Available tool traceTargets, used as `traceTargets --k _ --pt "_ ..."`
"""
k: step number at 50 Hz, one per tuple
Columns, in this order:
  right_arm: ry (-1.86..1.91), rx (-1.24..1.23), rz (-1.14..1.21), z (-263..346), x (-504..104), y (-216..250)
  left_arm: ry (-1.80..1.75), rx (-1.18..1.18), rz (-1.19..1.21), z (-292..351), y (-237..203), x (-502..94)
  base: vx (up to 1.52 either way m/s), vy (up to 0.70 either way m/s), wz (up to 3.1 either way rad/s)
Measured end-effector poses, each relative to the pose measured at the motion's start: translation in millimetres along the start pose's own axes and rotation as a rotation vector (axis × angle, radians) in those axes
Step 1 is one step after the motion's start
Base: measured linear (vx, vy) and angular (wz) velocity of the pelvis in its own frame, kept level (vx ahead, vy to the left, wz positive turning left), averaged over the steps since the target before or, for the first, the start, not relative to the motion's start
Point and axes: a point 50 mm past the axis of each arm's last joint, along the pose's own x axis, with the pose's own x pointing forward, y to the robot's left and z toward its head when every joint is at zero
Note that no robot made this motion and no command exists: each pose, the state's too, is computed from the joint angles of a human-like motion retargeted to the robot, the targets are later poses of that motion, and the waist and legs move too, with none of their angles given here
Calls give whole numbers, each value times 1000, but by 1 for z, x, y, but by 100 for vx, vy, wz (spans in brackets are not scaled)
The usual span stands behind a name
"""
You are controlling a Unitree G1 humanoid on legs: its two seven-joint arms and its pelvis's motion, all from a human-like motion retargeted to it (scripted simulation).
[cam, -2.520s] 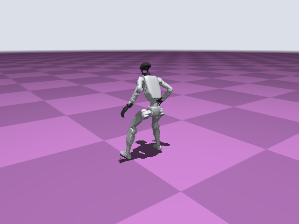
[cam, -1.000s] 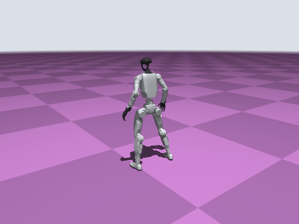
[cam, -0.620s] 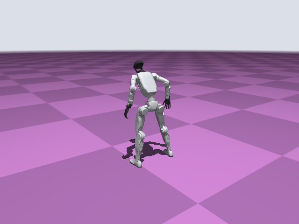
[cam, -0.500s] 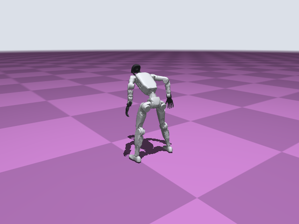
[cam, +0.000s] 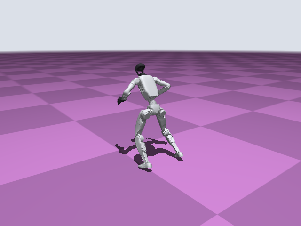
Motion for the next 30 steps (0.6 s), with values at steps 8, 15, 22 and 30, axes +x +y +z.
traceTargets --k 8,15,22,30 --pt "393 -193 158 -71 -62 -13 142 320 -105 -42 23 -66 141 -2 -24" --pt "642 -607 84 -142 -69 -42 280 421 75 -74 57 -83 94 1 -21" --pt "832 -557 68 -174 -83 -56 415 564 -57 -96 71 -89 92 -10 9" --pt "860 -410 -266 -186 -69 -55 383 546 60 -102 55 -38 70 11 38"
